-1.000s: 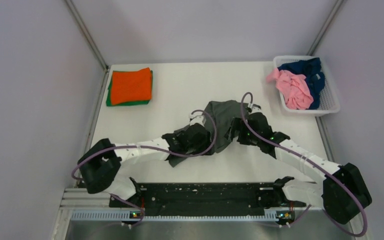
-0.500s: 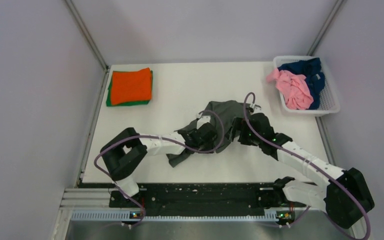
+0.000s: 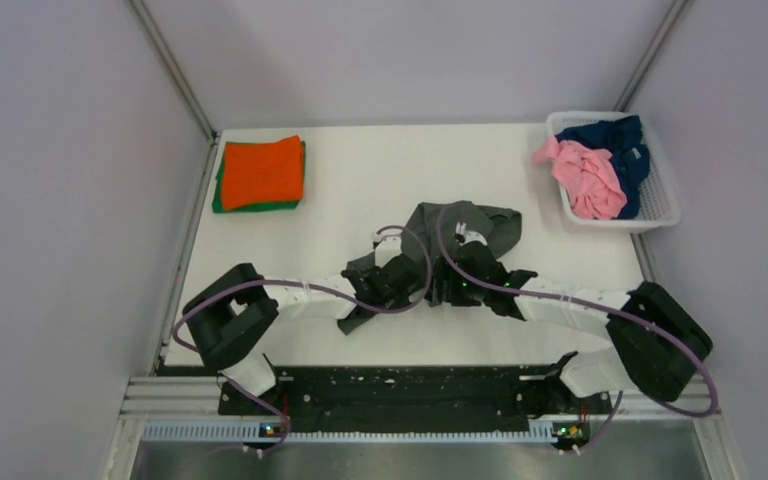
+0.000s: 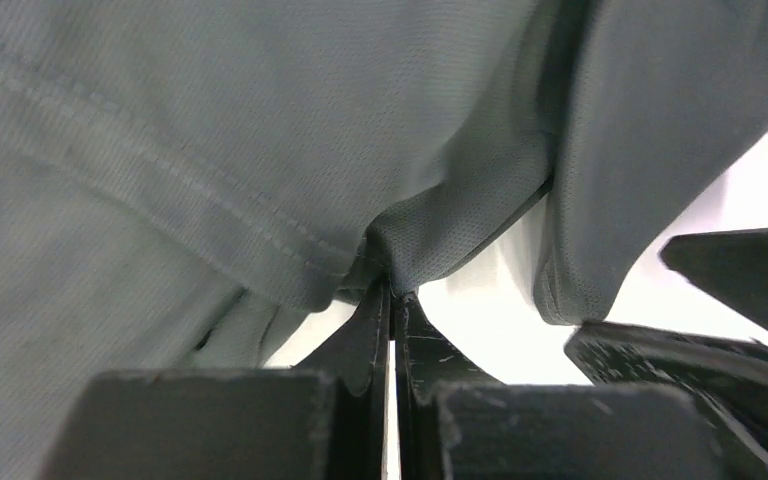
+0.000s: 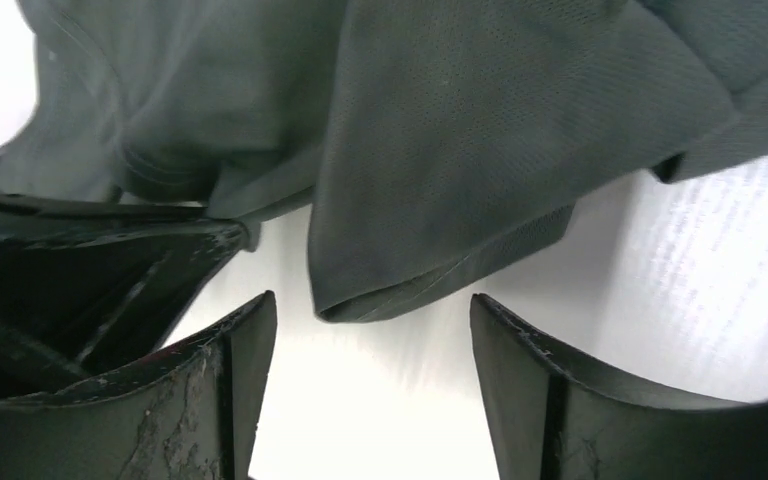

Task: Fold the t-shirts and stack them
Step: Flatten out the tshirt

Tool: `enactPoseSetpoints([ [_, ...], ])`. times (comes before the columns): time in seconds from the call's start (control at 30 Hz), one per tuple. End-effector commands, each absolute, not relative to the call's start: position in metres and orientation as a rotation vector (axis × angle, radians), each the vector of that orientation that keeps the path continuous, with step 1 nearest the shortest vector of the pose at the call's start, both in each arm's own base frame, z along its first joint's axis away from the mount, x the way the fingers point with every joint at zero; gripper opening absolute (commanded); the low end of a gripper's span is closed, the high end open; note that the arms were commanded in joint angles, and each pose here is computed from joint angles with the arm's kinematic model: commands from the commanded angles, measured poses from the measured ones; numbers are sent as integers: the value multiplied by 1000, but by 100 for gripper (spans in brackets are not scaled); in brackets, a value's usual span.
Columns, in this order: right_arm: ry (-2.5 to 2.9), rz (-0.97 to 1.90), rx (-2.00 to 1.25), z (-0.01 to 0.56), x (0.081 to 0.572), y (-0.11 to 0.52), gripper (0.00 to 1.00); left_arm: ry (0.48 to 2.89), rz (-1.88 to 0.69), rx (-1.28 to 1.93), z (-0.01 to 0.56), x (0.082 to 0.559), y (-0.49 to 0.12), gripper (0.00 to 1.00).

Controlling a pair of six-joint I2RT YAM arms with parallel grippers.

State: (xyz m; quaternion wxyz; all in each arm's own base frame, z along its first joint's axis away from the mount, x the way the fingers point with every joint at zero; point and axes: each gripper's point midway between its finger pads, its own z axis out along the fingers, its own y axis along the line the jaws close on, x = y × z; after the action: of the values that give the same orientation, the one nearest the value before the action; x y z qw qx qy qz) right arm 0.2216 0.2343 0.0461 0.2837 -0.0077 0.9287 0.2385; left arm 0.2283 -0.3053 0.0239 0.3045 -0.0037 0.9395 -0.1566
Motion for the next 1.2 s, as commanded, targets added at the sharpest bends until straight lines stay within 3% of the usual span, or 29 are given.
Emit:
enactPoseSetpoints([
  [0.0,2411,683,-15,49,239,267,67,2430,-416,-116,37,230,-289,0],
  [0.13,2448,576,34,25,243,257,53,2404,-453,-144,42,228,-285,0],
  [0.27,2407,562,42,33,247,253,7,2378,-433,-144,53,232,-281,0],
  [0.3,2385,562,46,39,249,251,0,2368,-424,-143,57,233,-279,0],
  [0.77,1905,148,281,206,279,115,0,1915,-288,-249,209,270,-212,0],
  [0.93,1681,129,373,304,282,75,0,1727,-199,-368,288,270,-160,0],
  [1.17,1412,246,354,437,257,57,0,1450,-326,-442,404,239,-95,0],
])
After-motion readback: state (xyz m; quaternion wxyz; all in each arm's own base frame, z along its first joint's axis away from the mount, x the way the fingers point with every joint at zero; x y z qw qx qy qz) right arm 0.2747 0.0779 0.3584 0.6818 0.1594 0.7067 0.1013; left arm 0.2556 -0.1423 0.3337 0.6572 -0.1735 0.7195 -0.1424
